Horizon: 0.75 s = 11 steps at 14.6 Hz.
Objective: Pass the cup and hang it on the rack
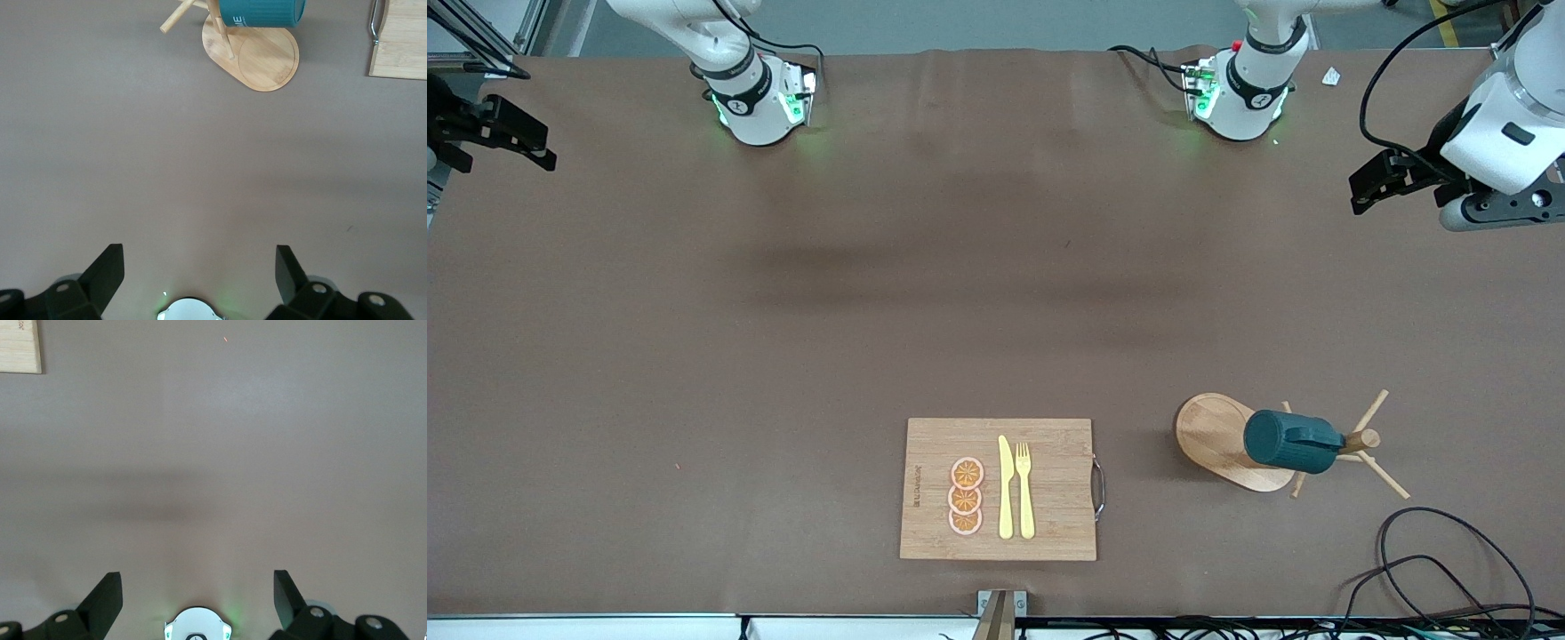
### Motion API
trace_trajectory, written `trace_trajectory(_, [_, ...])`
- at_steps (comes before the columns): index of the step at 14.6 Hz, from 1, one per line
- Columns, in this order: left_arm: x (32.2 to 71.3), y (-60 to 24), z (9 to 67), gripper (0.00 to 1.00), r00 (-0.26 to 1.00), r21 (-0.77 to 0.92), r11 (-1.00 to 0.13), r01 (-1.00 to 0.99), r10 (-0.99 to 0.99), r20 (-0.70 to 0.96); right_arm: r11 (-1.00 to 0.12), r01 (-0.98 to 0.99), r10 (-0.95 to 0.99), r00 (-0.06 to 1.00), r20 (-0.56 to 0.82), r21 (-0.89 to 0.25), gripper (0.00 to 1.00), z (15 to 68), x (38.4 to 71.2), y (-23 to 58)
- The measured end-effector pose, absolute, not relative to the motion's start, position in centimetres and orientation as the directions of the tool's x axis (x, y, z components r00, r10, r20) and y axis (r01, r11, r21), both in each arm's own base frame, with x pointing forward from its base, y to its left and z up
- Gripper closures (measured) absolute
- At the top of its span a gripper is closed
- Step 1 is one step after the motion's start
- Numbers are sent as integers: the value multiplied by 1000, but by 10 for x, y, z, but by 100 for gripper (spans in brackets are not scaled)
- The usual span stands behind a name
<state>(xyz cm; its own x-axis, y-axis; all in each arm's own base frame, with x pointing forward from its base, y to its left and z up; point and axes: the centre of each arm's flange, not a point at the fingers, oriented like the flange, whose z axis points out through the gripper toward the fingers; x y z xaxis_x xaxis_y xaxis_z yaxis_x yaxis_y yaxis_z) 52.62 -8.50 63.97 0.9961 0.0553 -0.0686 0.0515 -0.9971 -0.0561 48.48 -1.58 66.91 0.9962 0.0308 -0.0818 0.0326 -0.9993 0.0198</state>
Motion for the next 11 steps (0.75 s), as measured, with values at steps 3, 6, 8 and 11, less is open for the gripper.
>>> trace_trajectory(3, [527, -85, 639, 0, 996, -56, -997, 51, 55, -68, -999, 33, 31, 996, -82, 20, 0, 669, 485, -16])
trace_trajectory(6, [528, -88, 637, 0, 996, -55, -997, 46, 50, -69, -999, 33, 31, 996, -83, 20, 0, 669, 485, -16])
trace_trajectory(8, [530, -89, 639, 0, 997, -53, -998, 45, 48, -62, -999, 33, 31, 996, -83, 20, 0, 669, 485, -16])
trace_trajectory(11, [535, -88, 636, 0, 997, -51, -998, 45, 49, -64, -999, 32, 30, 996, -83, 20, 0, 669, 485, -16])
